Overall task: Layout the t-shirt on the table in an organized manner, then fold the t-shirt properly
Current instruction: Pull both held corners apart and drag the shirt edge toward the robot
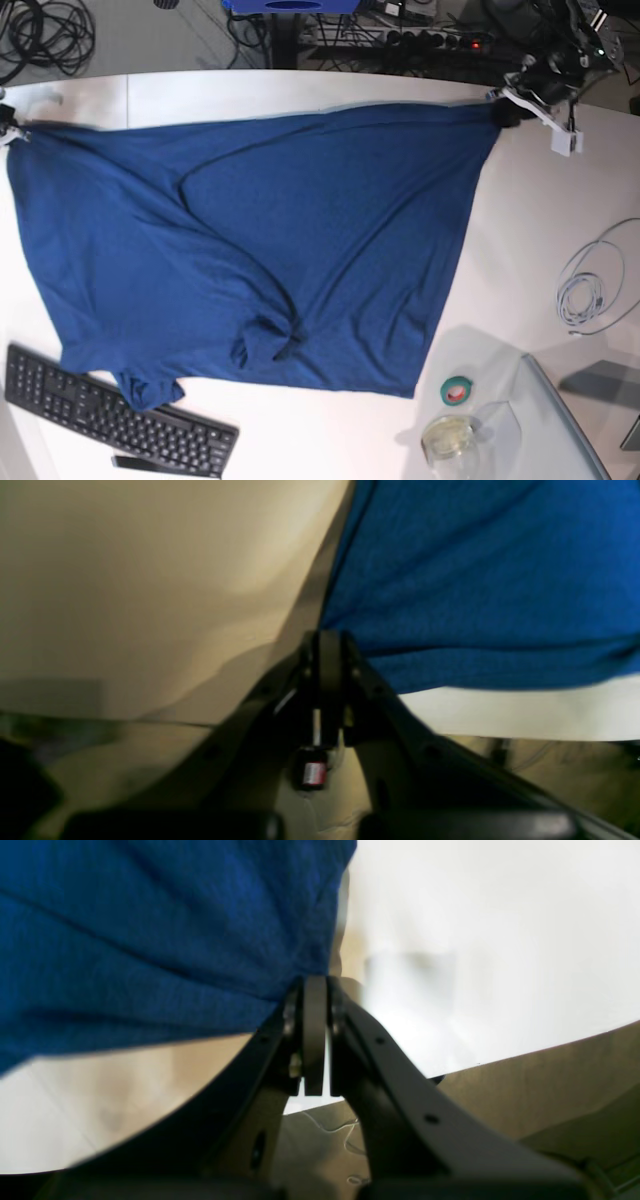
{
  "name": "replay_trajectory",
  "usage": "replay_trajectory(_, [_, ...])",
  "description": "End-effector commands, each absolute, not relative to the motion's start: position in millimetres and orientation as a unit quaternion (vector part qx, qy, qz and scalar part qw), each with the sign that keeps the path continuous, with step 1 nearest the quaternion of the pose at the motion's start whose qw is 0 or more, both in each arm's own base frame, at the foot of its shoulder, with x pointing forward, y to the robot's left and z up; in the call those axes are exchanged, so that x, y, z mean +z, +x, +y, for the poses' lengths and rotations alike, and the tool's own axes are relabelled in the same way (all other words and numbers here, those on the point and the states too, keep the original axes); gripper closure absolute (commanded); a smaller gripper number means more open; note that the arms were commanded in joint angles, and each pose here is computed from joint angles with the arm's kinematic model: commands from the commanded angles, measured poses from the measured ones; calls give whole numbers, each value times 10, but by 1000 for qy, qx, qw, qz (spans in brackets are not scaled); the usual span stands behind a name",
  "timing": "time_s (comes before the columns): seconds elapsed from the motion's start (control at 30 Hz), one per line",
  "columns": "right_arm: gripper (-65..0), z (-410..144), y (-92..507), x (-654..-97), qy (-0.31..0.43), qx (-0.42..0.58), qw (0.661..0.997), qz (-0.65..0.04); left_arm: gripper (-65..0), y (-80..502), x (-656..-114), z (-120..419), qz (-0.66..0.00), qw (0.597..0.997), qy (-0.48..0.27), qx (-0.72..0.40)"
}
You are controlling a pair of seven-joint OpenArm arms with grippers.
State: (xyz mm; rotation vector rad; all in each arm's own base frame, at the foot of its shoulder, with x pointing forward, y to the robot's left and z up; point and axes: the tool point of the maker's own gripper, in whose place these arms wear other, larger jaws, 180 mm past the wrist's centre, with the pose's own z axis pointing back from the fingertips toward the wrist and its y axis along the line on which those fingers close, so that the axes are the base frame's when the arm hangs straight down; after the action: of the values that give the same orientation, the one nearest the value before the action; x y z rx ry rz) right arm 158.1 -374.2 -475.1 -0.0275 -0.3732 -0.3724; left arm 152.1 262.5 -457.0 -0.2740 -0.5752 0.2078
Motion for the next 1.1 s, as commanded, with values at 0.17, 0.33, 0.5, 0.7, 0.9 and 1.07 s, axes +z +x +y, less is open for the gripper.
replay_trajectory(0.17, [0,-3864,1680,-4500,-37,-162,962,-217,0,1684,-4247,2644,-311,942,-113,58])
replay_trajectory(0.33, [0,-3871,1578,-4531,-40,-163,964,-206,0,1666,-4244,2700,-307,944,-106,54])
replay_trajectory(0.5, [0,-3861,1476,-4597,-38,-166,966,-194,0,1661,-4235,2761,-305,946,-100,50])
replay_trajectory(0.7, [0,-3872,1427,-4636,-37,-172,966,-188,0,1619,-4273,2770,-297,948,-101,52])
replay_trajectory(0.9, [0,-3829,1380,-4704,-31,-175,968,-177,0,1452,-4338,2741,-279,953,-102,54])
replay_trajectory(1.07, [0,-3756,1255,-4778,-25,-180,969,-166,0,1238,-4383,2768,-258,960,-97,54])
